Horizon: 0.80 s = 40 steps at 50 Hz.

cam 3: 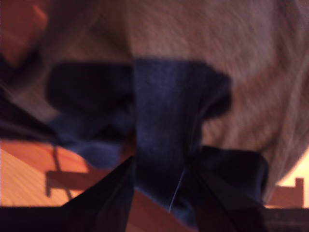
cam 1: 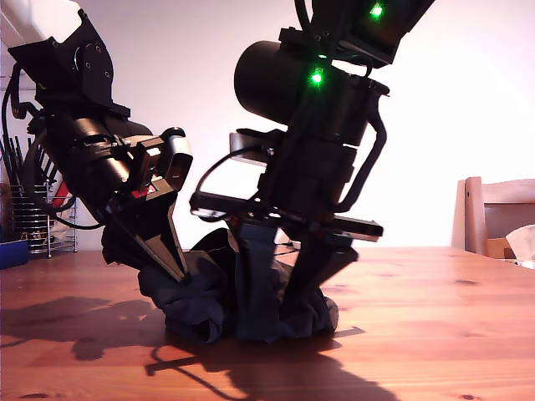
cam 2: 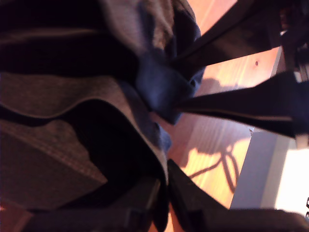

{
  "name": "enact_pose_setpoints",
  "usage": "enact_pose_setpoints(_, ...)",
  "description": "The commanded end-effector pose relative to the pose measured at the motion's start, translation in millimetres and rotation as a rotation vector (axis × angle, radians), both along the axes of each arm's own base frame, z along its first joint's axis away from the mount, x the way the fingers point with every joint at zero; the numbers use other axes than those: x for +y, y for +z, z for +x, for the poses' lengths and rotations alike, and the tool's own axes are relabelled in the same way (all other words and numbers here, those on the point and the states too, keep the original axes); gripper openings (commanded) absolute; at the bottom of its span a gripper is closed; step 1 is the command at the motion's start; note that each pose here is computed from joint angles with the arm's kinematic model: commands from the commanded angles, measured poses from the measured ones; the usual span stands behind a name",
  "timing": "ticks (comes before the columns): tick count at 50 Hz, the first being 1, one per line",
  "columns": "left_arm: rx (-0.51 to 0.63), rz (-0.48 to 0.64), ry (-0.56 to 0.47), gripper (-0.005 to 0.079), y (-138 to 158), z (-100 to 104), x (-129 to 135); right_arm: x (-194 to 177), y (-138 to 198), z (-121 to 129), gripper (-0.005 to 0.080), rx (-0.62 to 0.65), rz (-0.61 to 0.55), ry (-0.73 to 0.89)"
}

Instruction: Fold the underwear in front of you. After folding it, place it to the right side.

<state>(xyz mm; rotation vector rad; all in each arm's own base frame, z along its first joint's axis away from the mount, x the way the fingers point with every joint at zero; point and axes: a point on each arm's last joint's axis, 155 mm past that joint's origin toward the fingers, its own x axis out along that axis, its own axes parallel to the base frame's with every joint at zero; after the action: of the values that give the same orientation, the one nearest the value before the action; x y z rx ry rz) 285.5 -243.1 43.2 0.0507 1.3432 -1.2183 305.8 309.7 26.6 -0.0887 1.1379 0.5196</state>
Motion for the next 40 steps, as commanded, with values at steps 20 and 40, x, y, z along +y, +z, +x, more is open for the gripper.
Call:
enact_pose_setpoints(20,0.036,0.004,-0.005,-0.0023,-1.5,-8.2,2.3,5.3,-51.3,-17.5,0.0322,0.12,-0.032,0.024)
enact_pose_setpoints(40,-0.093,0.12,-0.002,-0.0023,-19.5,15.7,16.8,-3.9,-23.0,-30.0,-0.0013,0.187,-0.047,0.108)
